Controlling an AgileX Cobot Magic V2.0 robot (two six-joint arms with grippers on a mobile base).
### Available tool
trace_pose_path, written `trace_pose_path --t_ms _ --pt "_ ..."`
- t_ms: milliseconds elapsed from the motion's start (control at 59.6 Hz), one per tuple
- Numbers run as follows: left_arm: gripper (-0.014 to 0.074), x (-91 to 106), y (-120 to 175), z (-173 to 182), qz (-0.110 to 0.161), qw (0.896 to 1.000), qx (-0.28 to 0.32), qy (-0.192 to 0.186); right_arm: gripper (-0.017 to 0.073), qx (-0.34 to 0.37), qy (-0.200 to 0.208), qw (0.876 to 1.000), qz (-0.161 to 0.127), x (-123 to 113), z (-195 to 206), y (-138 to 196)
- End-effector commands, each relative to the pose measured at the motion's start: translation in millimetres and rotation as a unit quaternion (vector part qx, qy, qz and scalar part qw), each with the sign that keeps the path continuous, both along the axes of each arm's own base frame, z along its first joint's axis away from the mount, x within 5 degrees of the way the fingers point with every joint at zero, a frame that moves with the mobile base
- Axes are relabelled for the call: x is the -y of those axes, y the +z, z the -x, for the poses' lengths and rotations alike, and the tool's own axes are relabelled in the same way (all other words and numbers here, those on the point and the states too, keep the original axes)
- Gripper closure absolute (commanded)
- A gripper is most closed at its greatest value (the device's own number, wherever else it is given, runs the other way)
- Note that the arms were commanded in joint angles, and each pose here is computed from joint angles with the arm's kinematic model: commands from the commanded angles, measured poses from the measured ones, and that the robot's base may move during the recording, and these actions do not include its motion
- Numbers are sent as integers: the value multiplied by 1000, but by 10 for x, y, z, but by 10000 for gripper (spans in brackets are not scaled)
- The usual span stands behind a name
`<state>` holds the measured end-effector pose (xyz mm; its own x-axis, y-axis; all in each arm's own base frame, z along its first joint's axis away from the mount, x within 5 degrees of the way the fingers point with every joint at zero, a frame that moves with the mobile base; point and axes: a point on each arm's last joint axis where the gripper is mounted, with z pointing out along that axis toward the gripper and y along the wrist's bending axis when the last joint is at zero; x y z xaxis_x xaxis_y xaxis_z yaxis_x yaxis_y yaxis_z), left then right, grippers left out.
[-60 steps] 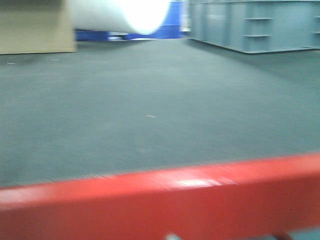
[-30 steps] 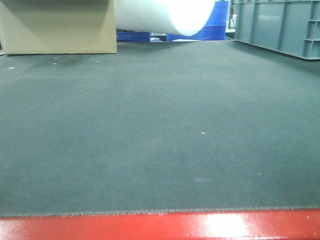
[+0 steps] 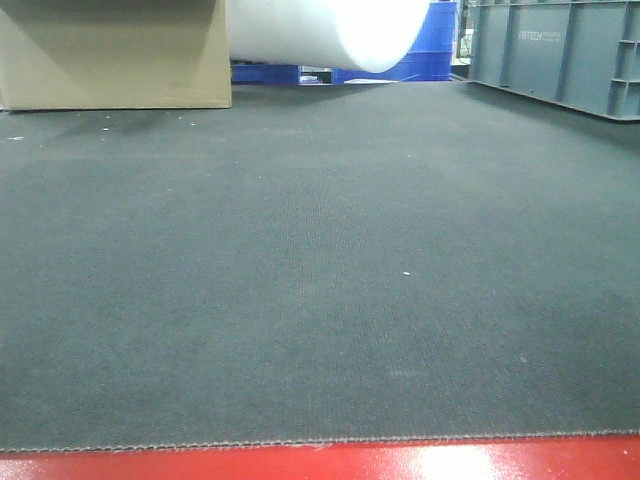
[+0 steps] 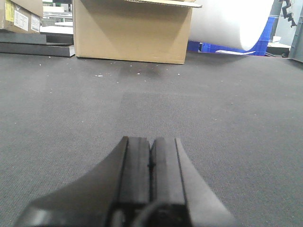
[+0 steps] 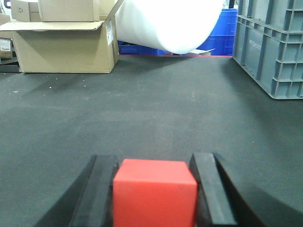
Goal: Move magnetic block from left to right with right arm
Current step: 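Stop at the second table holding the cube in the right gripper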
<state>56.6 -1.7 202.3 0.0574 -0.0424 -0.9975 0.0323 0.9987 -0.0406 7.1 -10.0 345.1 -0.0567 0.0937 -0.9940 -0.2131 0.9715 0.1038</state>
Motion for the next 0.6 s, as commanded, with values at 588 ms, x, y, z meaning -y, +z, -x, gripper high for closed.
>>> trace_pose_path --t_ms 588 --pt "710 4 62 17 5 999 50 -5 375 53 6 999 -9 -15 6 162"
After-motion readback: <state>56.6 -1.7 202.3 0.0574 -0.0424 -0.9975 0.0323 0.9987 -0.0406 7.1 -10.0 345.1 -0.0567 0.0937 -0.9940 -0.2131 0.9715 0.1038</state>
